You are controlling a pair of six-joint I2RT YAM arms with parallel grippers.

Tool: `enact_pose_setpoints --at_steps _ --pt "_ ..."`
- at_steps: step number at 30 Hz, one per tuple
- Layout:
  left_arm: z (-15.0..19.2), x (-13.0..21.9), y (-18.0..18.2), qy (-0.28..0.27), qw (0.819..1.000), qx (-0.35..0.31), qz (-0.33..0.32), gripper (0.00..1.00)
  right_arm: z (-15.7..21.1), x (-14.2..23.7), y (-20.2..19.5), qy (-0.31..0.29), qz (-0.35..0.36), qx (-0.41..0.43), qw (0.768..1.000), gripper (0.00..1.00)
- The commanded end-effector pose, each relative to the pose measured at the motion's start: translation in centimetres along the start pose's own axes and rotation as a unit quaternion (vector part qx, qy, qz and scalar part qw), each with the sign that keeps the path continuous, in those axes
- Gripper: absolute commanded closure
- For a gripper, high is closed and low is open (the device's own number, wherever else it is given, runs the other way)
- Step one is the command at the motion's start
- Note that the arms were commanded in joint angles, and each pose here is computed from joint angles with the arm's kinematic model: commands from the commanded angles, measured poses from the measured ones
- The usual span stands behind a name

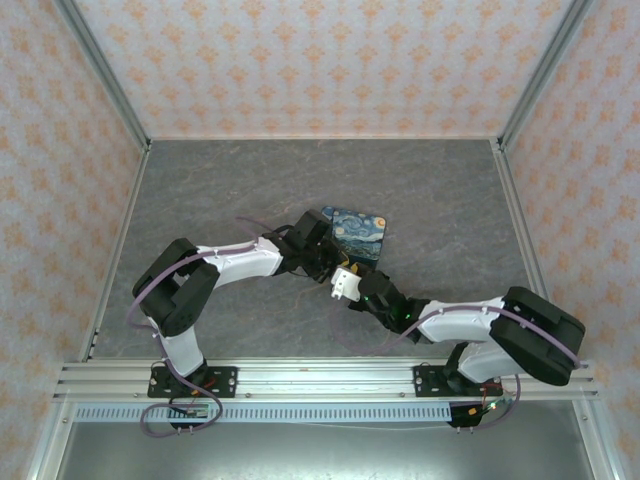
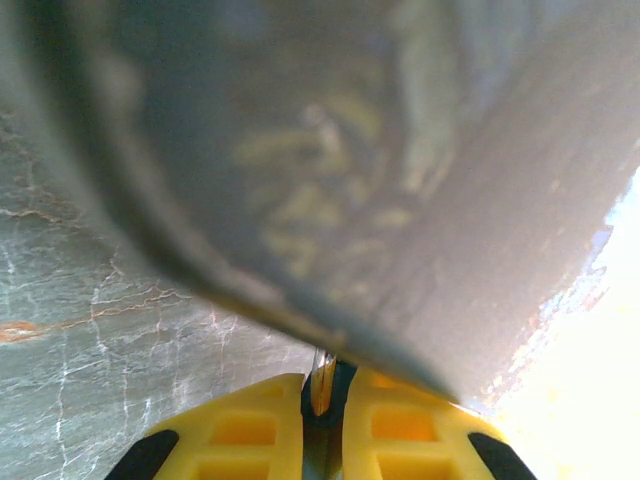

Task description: Unlock a padlock with a key

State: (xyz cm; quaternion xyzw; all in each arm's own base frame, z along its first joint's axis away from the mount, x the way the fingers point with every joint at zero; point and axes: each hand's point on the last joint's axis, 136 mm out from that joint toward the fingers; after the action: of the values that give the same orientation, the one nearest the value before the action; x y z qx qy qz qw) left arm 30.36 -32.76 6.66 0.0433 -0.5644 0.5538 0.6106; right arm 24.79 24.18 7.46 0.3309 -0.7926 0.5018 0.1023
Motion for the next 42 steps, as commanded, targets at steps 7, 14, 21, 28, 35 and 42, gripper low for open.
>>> enact_pose_setpoints --at_steps 7,14,21,28,35,42 --pt "1.3 0.4 -0.8 0.019 1.000 0.004 0.004 1.00 -0.7 -0.8 -1.4 0.007 0.023 -0.006 1.000 0.79" --pt "1.3 0.4 -0.7 0.020 1.000 0.005 0.002 1.00 -0.2 -0.9 -1.5 0.017 0.029 -0.004 0.999 0.88" --pt "1.4 0.5 -0.8 0.021 1.000 0.003 0.004 1.00 -0.2 -0.5 -2.1 0.018 0.038 -0.017 0.999 1.00" --pt "1.5 0.6 -0.9 0.023 1.000 0.001 0.006 1.00 -1.7 0.0 -3.0 -0.004 0.026 -0.069 0.997 1.00" --pt "1.5 0.8 -0.9 0.021 1.000 -0.001 0.006 1.00 -3.0 -0.6 -3.0 -0.021 -0.015 -0.169 0.985 1.00" --pt "1.4 0.7 -0.8 0.019 1.000 0.000 0.005 1.00 -3.0 -0.9 -2.8 -0.056 -0.027 -0.310 0.949 1.00"
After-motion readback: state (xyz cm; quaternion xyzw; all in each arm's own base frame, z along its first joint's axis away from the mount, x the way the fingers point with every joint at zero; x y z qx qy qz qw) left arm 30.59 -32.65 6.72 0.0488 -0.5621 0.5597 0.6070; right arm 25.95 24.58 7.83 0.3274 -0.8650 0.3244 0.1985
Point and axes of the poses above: each hand's point on the last joint's axis, 136 mm out from that joint toward the fingers, its own x axis back along the fingers, its own y axis along the line the jaws close on, z = x × y, and after that the axes turned 12 degrees about x, right-handed
